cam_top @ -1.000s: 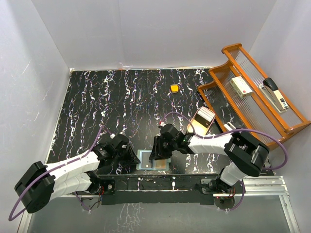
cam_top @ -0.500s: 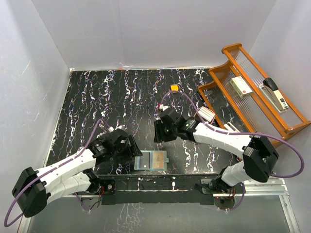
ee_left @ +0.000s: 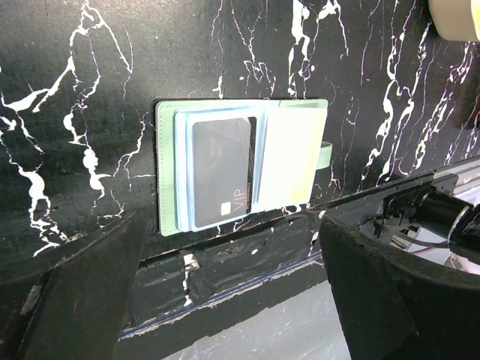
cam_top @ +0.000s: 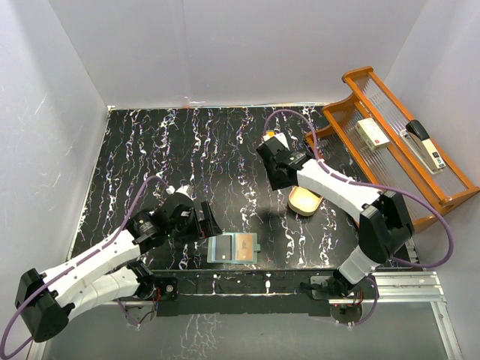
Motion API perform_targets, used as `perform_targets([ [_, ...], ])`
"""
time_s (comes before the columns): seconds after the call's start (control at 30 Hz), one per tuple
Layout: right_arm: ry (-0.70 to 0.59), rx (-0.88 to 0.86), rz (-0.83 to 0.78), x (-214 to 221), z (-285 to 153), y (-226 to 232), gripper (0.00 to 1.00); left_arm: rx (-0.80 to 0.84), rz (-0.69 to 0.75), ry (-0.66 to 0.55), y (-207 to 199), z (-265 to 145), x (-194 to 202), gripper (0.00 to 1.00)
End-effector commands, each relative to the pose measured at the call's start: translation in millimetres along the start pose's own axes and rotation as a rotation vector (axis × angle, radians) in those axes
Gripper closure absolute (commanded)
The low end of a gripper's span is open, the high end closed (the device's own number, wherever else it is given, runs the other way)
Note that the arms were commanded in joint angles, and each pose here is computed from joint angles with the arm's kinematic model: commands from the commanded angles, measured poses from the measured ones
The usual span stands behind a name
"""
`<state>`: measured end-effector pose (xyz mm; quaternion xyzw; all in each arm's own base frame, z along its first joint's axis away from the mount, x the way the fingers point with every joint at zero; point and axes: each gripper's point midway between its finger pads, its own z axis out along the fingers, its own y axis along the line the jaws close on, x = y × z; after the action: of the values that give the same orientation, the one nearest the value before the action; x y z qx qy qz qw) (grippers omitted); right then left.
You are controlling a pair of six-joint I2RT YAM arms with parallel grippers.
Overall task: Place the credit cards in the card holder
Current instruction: Pick up the credit card from the storage box.
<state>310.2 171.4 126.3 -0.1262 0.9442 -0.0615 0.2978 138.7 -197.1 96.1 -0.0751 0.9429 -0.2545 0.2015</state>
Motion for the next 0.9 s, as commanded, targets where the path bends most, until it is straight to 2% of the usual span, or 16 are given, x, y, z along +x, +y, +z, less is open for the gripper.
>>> perform_targets([
  [0.0, 0.007, 0.239, -0.073, -16.6, 3.9, -62.5, 0.53, -0.002, 0.057, -0.021, -0.3, -15.6, -4.8, 0.01],
  [0.13, 0.017, 0.330, -0.075, -23.7, 9.7, -95.6, 0.53, 0.010, 0.077, -0.025, -1.0, -20.0, -5.0, 0.01],
  [0.23, 0.003, 0.334, -0.081, -27.9, 15.8, -106.8, 0.52, 0.001, 0.105, -0.023, 0.7, -21.9, -5.5, 0.01],
  [0.87, 0.104, 0.293, -0.184, -10.6, 58.1, -115.2, 0.48, -0.018, 0.131, -0.025, 5.1, -20.2, -6.0, 0.01],
])
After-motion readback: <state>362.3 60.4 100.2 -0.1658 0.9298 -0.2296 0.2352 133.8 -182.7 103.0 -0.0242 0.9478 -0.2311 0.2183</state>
